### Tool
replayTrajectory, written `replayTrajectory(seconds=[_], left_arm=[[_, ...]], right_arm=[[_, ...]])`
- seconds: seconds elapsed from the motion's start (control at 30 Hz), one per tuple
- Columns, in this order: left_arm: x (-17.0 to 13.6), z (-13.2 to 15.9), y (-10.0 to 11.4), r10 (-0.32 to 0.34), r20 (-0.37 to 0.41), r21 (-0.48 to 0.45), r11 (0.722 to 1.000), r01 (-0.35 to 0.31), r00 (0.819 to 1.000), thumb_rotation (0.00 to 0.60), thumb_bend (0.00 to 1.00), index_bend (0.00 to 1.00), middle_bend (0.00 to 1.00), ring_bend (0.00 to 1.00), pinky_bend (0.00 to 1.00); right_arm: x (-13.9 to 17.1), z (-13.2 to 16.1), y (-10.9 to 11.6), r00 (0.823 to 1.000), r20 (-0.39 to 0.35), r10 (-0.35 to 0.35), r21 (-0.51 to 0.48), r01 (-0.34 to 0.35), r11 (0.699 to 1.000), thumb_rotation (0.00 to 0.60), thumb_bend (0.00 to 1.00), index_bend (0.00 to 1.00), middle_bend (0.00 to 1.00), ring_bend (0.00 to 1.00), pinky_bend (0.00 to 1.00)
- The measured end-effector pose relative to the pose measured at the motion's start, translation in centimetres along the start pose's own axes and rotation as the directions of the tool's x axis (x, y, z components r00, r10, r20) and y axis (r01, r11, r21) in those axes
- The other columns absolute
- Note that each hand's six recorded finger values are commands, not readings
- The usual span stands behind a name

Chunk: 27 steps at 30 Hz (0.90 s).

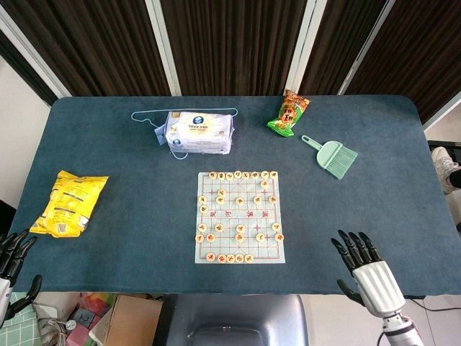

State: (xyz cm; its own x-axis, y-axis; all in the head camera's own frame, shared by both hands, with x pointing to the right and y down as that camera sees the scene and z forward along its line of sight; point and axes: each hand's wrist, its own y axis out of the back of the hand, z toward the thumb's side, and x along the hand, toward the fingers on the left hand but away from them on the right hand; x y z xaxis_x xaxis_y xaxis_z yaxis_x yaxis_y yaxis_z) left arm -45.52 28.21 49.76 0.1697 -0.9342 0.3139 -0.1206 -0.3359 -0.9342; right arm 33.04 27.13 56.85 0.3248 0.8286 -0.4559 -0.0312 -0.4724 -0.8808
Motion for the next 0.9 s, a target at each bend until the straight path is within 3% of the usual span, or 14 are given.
replayTrajectory(seconds=[0.17, 0.3, 0.5, 0.7, 0.9], left_arm=[[0.1, -0.1, 0.1, -0.002, -0.001, -0.011, 1.000, 0.002, 1.000, 0.600, 0.46, 0.00, 0.00, 0.00, 0.06], [0.1, -0.3, 0.0, -0.009, -0.003, -0.016, 1.000, 0.009, 1.000, 0.600, 0.46, 0.00, 0.00, 0.00, 0.06], [0.2, -0.7, 0.2, -0.008, -0.012, -0.026, 1.000, 0.007, 1.000, 0.600, 0.46, 0.00, 0.00, 0.00, 0.06], [0.3, -1.0, 0.3, -0.011, -0.016, -0.032, 0.999, 0.011, 1.000, 0.600, 0.46, 0.00, 0.00, 0.00, 0.06], [0.2, -1.0, 0.6, -0.006, -0.016, -0.040, 0.999, 0.005, 1.000, 0.600, 0.46, 0.00, 0.00, 0.00, 0.06]], right_arm=[[-4.2, 2.2, 0.5, 0.994, -0.112, 0.019, -0.005, -0.019, 1.000, 0.600, 0.39, 0.24, 0.00, 0.00, 0.00], [-8.7, 4.8, 0.7, 0.978, -0.199, 0.061, -0.011, -0.065, 0.998, 0.600, 0.40, 0.34, 0.00, 0.00, 0.00], [-15.0, 10.2, 0.7, 0.950, -0.296, 0.098, -0.034, -0.113, 0.993, 0.600, 0.40, 0.39, 0.00, 0.00, 0.00], [-18.9, 15.8, -0.8, 0.930, -0.348, 0.123, -0.060, -0.153, 0.986, 0.600, 0.41, 0.41, 0.00, 0.00, 0.00], [-21.9, 19.1, -3.5, 0.925, -0.341, 0.165, -0.063, -0.198, 0.978, 0.600, 0.42, 0.43, 0.00, 0.00, 0.00]])
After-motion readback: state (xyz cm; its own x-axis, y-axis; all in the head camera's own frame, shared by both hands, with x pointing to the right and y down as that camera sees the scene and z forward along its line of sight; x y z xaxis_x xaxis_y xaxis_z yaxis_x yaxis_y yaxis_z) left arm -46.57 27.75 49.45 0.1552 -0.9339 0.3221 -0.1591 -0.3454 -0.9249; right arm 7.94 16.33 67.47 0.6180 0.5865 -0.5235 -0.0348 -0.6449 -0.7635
